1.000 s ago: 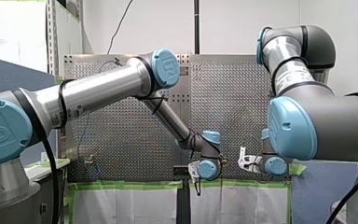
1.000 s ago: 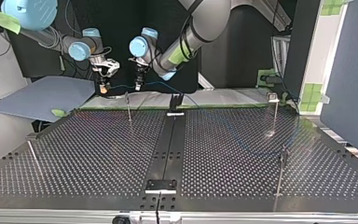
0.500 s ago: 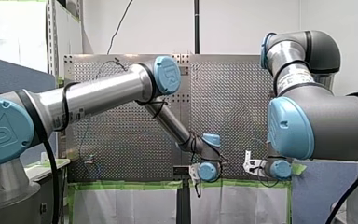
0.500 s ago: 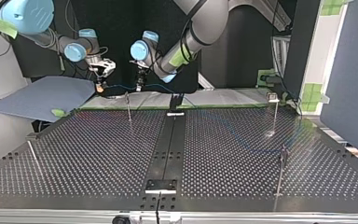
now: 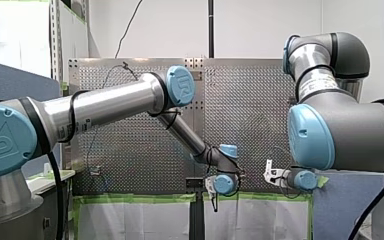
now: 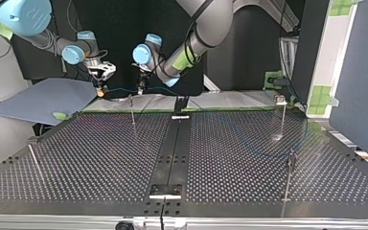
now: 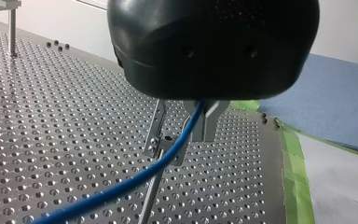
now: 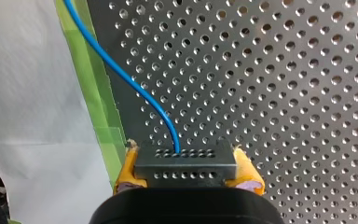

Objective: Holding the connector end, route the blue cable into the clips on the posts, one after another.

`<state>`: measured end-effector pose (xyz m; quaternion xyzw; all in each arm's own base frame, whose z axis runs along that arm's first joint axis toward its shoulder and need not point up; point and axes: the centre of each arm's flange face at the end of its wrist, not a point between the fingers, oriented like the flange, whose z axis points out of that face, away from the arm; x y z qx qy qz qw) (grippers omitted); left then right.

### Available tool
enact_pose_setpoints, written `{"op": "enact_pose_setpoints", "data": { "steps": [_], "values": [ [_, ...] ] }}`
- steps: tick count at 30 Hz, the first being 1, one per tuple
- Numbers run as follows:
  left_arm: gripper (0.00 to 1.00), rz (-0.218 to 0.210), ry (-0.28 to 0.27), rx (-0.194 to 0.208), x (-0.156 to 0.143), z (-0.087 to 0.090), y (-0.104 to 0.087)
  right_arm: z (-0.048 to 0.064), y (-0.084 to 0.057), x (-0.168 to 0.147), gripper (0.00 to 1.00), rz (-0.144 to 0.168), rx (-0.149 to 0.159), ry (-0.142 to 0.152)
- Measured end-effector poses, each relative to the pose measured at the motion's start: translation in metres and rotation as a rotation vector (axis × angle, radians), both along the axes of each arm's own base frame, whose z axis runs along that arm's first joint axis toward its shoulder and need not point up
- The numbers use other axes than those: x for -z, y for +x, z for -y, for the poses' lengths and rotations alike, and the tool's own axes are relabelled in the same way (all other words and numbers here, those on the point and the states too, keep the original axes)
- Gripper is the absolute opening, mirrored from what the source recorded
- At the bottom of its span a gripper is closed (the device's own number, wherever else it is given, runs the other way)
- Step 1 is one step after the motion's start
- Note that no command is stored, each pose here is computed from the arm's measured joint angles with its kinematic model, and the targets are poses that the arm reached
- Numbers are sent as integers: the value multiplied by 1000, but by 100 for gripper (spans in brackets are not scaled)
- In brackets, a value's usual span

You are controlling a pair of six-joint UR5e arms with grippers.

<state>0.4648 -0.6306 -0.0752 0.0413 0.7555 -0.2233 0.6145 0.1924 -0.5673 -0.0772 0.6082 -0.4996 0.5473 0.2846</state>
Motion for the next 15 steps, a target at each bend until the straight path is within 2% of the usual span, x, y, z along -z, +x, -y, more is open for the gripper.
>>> {"op": "enact_pose_setpoints", "data": {
  "steps": [15],
  "values": [
    [1, -3, -5, 11, -1, -4, 9, 16, -8, -7, 0, 16, -12, -17]
  ]
}}
